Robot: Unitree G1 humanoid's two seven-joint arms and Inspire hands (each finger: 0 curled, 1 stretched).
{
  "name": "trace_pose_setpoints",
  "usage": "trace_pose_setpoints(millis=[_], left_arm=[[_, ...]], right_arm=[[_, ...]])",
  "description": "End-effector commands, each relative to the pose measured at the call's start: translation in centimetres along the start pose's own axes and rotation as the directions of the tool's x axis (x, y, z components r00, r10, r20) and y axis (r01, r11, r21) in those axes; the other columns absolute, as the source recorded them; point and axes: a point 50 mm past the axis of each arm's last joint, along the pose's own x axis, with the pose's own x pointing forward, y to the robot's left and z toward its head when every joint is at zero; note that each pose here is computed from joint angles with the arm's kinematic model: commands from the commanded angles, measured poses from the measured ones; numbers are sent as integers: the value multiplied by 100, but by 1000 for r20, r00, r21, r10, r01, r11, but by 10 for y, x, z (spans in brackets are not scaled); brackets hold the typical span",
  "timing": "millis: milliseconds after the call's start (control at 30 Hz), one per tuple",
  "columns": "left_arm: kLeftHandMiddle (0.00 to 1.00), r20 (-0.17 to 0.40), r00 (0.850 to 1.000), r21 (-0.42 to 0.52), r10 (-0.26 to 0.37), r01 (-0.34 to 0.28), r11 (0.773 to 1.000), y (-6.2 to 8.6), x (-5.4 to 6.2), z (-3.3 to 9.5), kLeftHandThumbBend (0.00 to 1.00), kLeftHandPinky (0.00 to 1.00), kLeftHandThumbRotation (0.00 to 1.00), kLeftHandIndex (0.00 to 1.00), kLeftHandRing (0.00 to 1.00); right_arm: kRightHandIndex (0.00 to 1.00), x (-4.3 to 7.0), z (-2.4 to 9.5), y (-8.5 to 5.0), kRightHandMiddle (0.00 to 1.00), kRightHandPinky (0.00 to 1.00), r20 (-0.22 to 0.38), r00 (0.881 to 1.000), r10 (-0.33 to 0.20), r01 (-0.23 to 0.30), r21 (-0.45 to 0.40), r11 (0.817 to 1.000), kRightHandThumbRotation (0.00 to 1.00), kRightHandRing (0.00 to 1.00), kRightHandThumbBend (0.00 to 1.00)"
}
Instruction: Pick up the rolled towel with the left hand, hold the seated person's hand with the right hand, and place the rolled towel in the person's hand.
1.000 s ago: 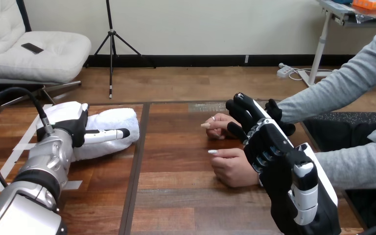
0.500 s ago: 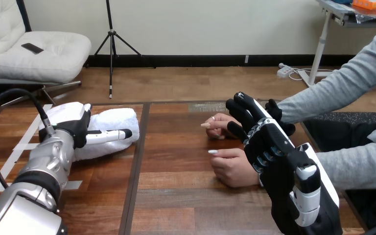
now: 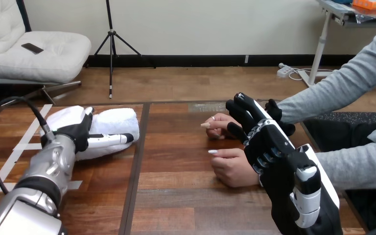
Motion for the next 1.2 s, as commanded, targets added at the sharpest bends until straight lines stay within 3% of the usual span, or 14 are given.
trace_pose_setpoints(millis=[0, 933, 1167], left_arm=[[97, 39, 998, -22, 55, -55, 998, 11, 2, 9, 86, 98, 80, 96, 97], [96, 46, 999, 29, 15, -16, 999, 8, 2, 13, 83, 99, 79, 95, 96], [96, 47, 999, 14, 10, -11, 1000, 5, 1, 12, 79, 99, 76, 95, 97]], right_arm=[[94, 10, 15, 2, 94, 100, 94, 995, 11, -9, -15, 1000, 100, 100, 90], [96, 9, 15, 4, 95, 100, 106, 994, 9, -7, -11, 1000, 100, 100, 91], [96, 9, 16, 4, 95, 100, 109, 994, 5, -4, -8, 1000, 100, 100, 91]])
